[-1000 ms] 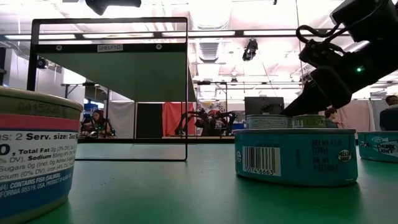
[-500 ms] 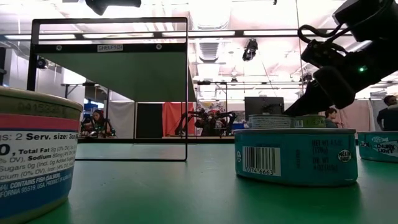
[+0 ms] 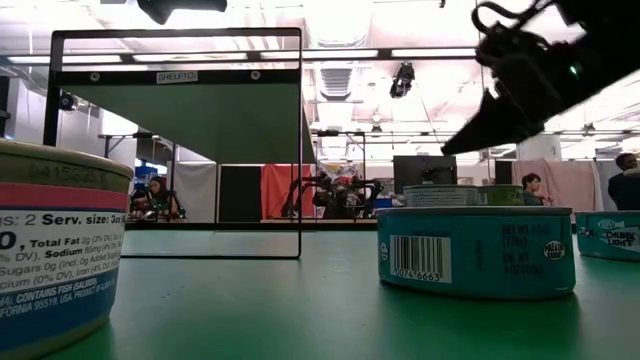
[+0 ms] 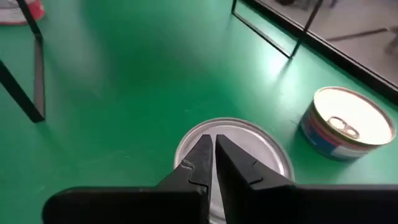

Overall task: Stack canned seafood by type on shelf
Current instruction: Put the green and white tuna can on the shelf

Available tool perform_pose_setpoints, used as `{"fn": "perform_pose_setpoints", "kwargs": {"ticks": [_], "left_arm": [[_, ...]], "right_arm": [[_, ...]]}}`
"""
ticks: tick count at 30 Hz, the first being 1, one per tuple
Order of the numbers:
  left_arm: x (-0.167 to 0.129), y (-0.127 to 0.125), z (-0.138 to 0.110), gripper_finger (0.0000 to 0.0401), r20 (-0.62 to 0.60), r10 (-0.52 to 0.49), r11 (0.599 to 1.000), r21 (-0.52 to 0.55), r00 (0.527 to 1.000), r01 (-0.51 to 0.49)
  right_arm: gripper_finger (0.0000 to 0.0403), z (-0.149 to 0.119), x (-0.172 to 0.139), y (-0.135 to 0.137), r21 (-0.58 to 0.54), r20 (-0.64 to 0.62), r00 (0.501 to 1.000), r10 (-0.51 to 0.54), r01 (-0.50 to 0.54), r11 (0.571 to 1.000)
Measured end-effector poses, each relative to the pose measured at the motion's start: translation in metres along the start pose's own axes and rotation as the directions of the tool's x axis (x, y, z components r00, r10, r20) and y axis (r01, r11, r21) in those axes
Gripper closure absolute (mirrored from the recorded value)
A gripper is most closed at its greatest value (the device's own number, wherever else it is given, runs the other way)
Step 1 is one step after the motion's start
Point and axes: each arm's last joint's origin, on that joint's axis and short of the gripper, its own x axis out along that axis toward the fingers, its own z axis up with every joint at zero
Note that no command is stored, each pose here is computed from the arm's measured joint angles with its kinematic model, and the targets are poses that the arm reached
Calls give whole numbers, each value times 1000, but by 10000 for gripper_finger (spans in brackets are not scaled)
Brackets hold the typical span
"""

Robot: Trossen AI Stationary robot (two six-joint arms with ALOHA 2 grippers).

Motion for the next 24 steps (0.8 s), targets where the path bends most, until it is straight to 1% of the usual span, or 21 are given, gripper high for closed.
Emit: {"fn": "perform_pose_setpoints", "kwargs": {"ticks": [2, 4, 6, 8, 10, 12, 14, 17, 20, 24], "left_arm": [[0, 0, 0, 401, 0, 0, 1000, 1, 1000, 0], [0, 0, 0, 401, 0, 1, 1000, 3, 1000, -1], [0, 0, 0, 401, 0, 1, 1000, 3, 1000, -1], [0, 0, 0, 401, 0, 1, 1000, 4, 1000, -1], [0, 0, 0, 401, 0, 1, 1000, 4, 1000, -1], [0, 0, 0, 401, 0, 0, 1000, 4, 1000, 0], [0, 0, 0, 401, 0, 1, 1000, 4, 1000, -1], [0, 0, 0, 401, 0, 1, 1000, 4, 1000, -1], [0, 0, 0, 401, 0, 1, 1000, 4, 1000, -1], [0, 0, 0, 401, 0, 1, 1000, 4, 1000, -1]], "right_arm": [[390, 14, -1, -2, 41, -63, 998, 12, -9, 999], [390, 32, -3, -9, 132, -176, 984, 29, -6, 991], [390, 47, -3, -17, 201, -302, 951, 59, 3, 980], [390, 58, -4, -23, 239, -403, 911, 85, 15, 971], [390, 68, -4, -28, 260, -474, 876, 94, 37, 965], [390, 71, -1, -33, 252, -532, 843, 75, 73, 965], [390, 70, 4, -35, 236, -551, 833, 57, 90, 968], [390, 71, 12, -34, 242, -552, 830, 75, 73, 968], [390, 66, 18, -33, 211, -580, 813, 54, 85, 974], [390, 59, 22, -32, 197, -588, 807, 43, 91, 976]]}}
